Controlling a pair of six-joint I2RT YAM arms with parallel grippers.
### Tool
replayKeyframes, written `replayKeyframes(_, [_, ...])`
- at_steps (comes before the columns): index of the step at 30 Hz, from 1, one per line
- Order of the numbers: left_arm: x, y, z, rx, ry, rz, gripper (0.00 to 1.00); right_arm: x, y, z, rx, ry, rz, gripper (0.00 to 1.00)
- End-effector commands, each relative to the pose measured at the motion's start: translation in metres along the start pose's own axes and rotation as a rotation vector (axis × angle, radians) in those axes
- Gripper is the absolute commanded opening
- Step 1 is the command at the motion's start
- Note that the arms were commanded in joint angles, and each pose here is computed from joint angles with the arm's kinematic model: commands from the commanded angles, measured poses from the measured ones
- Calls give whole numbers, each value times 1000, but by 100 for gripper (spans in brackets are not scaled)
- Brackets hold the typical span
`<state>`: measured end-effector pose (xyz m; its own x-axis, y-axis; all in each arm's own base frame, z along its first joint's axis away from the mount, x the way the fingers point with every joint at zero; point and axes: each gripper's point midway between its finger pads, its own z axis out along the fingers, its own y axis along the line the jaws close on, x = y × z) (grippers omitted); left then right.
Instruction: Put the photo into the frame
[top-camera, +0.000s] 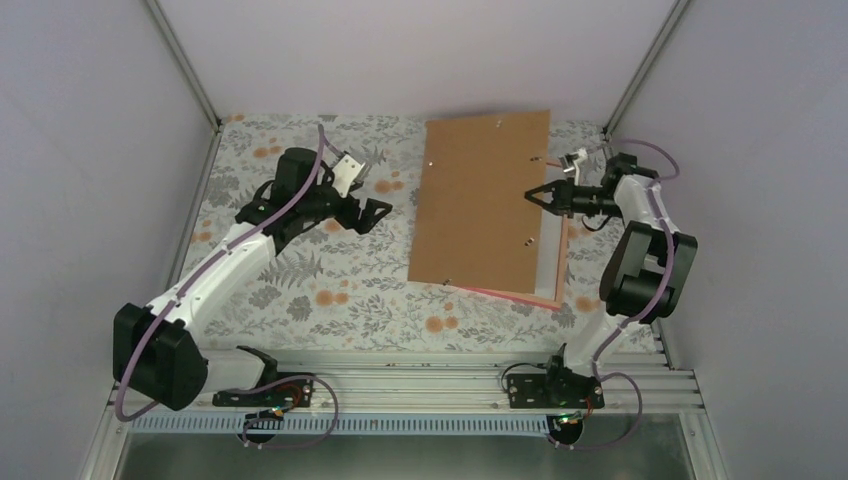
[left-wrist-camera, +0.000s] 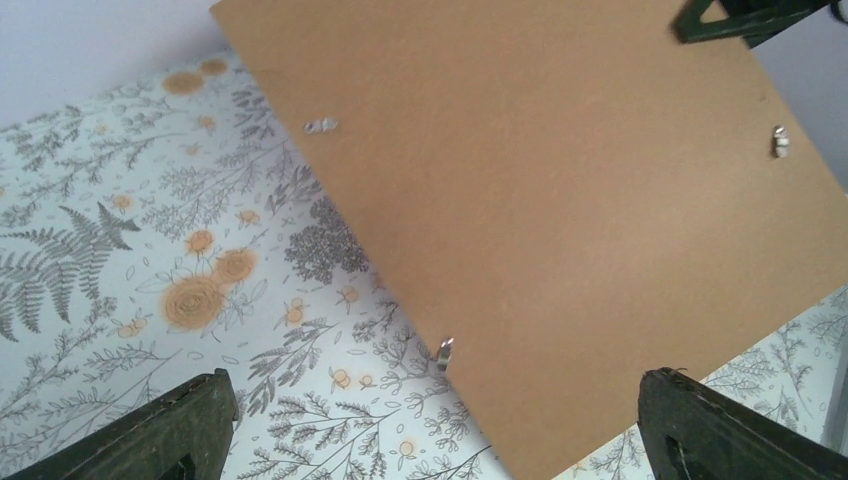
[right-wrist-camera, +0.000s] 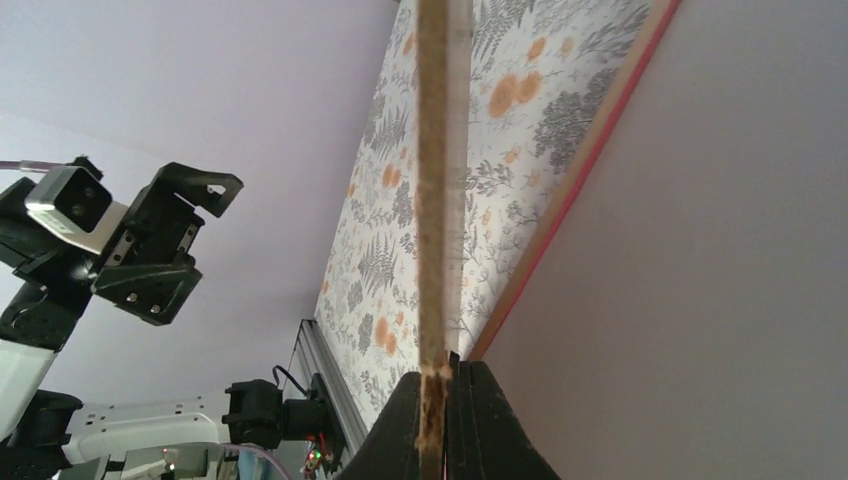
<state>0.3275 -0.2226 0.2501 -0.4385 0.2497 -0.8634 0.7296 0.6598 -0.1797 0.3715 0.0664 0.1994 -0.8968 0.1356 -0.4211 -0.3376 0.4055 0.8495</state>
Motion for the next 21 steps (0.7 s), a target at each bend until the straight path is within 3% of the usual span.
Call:
replayKeyframes(1, [-2, 0, 12, 13, -2, 18, 100, -3, 6, -26, -88, -90, -23, 4])
replayKeyframes(8, [11, -9, 34, 17, 46, 93, 98, -6, -21, -52, -69, -148, 36, 4])
replayKeyframes(21, [29, -3, 66, 32, 117, 71, 97, 0, -54, -79, -23, -201, 152, 4])
